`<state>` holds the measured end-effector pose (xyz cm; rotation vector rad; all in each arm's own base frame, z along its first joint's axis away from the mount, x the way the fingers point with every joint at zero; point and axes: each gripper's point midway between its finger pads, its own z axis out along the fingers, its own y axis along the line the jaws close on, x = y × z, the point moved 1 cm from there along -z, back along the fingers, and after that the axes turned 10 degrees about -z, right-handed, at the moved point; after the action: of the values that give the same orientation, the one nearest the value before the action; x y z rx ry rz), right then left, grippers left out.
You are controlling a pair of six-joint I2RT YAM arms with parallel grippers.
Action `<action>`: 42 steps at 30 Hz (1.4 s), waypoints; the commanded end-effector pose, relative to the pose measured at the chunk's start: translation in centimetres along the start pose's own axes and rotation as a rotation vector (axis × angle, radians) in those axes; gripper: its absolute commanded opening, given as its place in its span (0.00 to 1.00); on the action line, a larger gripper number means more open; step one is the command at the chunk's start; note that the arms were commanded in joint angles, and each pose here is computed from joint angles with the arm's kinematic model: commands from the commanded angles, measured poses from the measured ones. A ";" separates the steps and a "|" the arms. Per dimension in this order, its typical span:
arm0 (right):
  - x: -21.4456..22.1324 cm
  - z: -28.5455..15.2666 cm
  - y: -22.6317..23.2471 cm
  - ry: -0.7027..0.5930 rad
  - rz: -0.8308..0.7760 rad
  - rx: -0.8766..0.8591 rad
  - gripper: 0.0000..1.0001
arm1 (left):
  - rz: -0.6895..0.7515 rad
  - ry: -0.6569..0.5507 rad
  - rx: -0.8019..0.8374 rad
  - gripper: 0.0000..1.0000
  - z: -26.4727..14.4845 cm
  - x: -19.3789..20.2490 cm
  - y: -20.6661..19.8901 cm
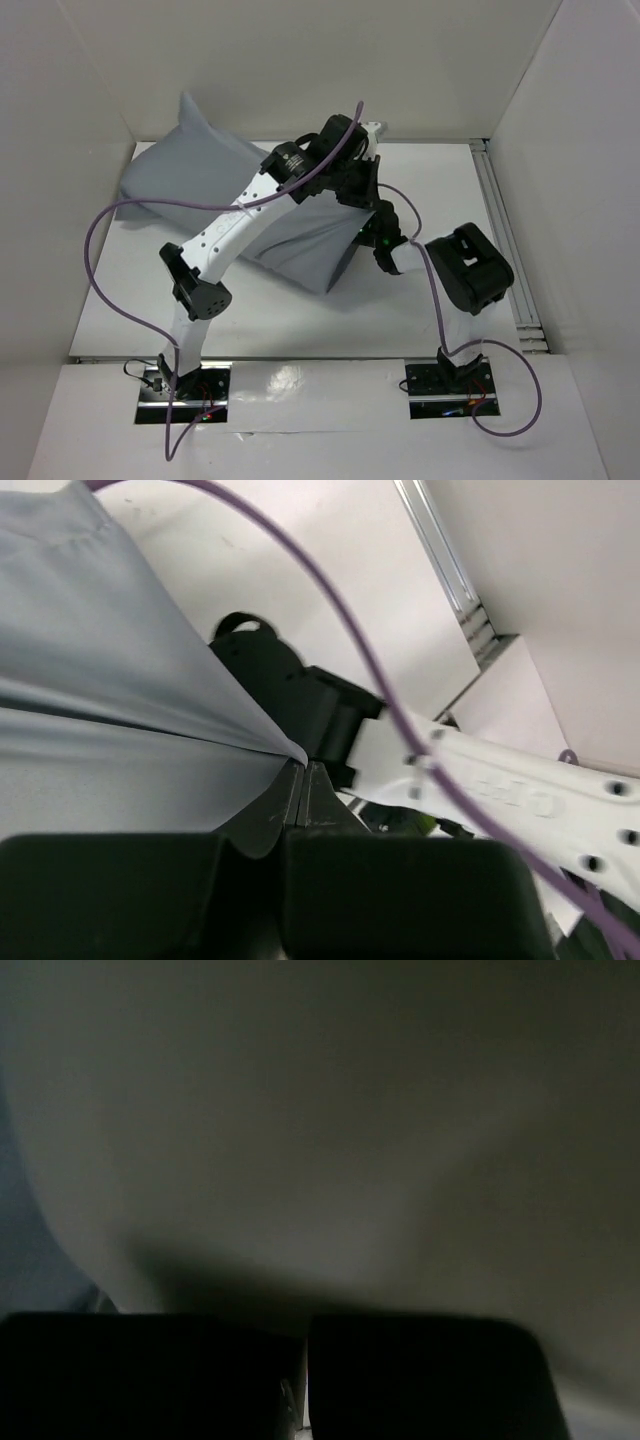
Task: Put the pillow into the pillowcase
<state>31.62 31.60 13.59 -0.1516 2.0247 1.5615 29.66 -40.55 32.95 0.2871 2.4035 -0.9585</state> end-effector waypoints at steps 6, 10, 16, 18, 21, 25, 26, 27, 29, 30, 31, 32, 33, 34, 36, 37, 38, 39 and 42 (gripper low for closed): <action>-2.8 2.1 3.7 -0.140 -0.014 -0.246 0.00 | -0.037 0.084 0.379 0.00 -0.2 1.4 -8.4; -2.0 0.6 2.4 -0.079 0.030 -0.131 0.05 | -0.082 0.019 0.252 0.00 0.0 1.2 -5.9; -0.1 -6.2 -2.7 -0.023 -0.008 0.426 0.63 | -0.042 -0.070 0.164 0.53 -1.9 -1.2 -3.9; 0.6 -10.4 -4.8 -0.038 0.009 0.704 0.69 | -0.037 -0.109 0.140 0.67 -3.2 -2.6 -2.7; 1.0 -15.8 -6.3 -0.093 0.017 0.915 0.74 | -0.060 -0.209 0.087 0.79 -6.6 -6.0 1.0; 1.0 -19.8 -5.8 -0.160 0.024 0.989 0.76 | -0.066 -0.301 -0.002 0.86 -10.0 -9.3 6.6; 0.5 -20.8 -5.2 -0.184 0.002 1.002 0.76 | -0.091 -0.306 -0.052 0.86 -10.3 -9.9 9.1; -0.1 -20.9 -4.6 -0.211 -0.012 0.995 0.76 | -0.083 -0.329 -0.066 0.86 -11.1 -10.5 9.9; -1.7 -21.3 -3.0 -0.243 -0.056 0.988 0.76 | -0.119 -0.333 -0.145 0.86 -11.6 -10.9 13.7; -2.3 -21.3 -2.3 -0.252 -0.061 0.981 0.76 | -0.137 -0.348 -0.181 0.85 -12.1 -11.1 15.0; -3.8 -21.2 -0.9 -0.269 -0.091 0.965 0.76 | -0.150 -0.351 -0.261 0.85 -11.9 -11.0 17.6; -4.5 -21.1 -0.1 -0.276 -0.117 0.964 0.76 | -0.165 -0.367 -0.322 0.83 -12.2 -11.2 19.5; -5.5 -20.8 0.5 -0.294 -0.135 0.970 0.76 | -0.205 -0.395 -0.392 0.83 -13.3 -11.7 22.4; -6.1 -20.5 1.3 -0.298 -0.161 0.966 0.77 | -0.234 -0.396 -0.440 0.83 -13.6 -11.5 24.4; -8.0 -18.1 4.6 -0.318 -0.243 0.902 0.79 | -0.303 -0.428 -0.566 0.83 -15.2 -11.7 29.2; -8.7 -17.2 5.5 -0.333 -0.284 0.894 0.79 | -0.326 -0.434 -0.604 0.83 -15.6 -11.5 30.9; -9.9 -15.9 7.6 -0.350 -0.321 0.849 0.79 | -0.349 -0.441 -0.649 0.83 -15.8 -11.5 32.8; -8.9 -13.5 9.2 -0.293 -0.380 0.795 0.79 | -0.391 -0.443 -0.667 0.82 -16.0 -11.3 34.1; -6.2 -6.8 11.8 -0.167 -0.472 0.683 0.79 | -0.480 -0.470 -0.801 0.81 -17.2 -10.3 39.3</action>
<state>29.92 22.38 27.42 -0.0316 2.1048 0.5256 45.54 -4.13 27.63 -0.6395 2.2681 -0.2877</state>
